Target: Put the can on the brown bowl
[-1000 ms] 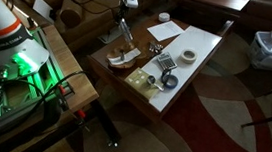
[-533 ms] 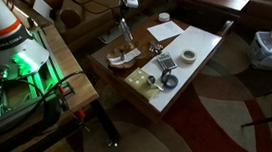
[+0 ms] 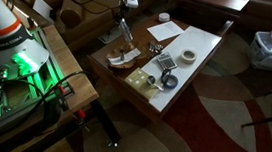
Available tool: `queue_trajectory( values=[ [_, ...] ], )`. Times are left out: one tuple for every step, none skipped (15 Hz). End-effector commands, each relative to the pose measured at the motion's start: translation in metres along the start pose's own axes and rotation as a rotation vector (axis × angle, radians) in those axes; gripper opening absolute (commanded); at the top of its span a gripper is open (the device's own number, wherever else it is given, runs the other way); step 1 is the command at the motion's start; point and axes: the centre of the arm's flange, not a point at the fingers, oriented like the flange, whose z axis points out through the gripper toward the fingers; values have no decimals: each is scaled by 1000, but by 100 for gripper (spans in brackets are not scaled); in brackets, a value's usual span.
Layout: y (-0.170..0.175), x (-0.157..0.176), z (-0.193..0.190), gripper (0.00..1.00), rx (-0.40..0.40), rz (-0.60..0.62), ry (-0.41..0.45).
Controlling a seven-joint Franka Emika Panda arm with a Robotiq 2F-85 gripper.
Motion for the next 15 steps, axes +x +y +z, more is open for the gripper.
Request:
queue_trajectory(
  values=[
    [0, 0, 0, 62, 0, 0, 0],
    [0, 0, 0, 62, 0, 0, 0],
    [0, 0, 0, 62, 0, 0, 0],
    [0, 0, 0, 62, 0, 0, 0],
    [0, 0, 0, 62, 0, 0, 0],
    [0, 0, 0, 62, 0, 0, 0],
    [0, 0, 0, 62, 0, 0, 0],
    [0, 0, 0, 62, 0, 0, 0],
    [0, 0, 0, 62, 0, 0, 0],
    [0, 0, 0, 62, 0, 0, 0],
    [0, 0, 0, 62, 0, 0, 0],
    [0, 0, 0, 62, 0, 0, 0],
    [0, 0, 0, 62, 0, 0, 0],
    [0, 0, 0, 62, 0, 0, 0],
    [0, 0, 0, 37, 0, 0, 0]
  ],
)
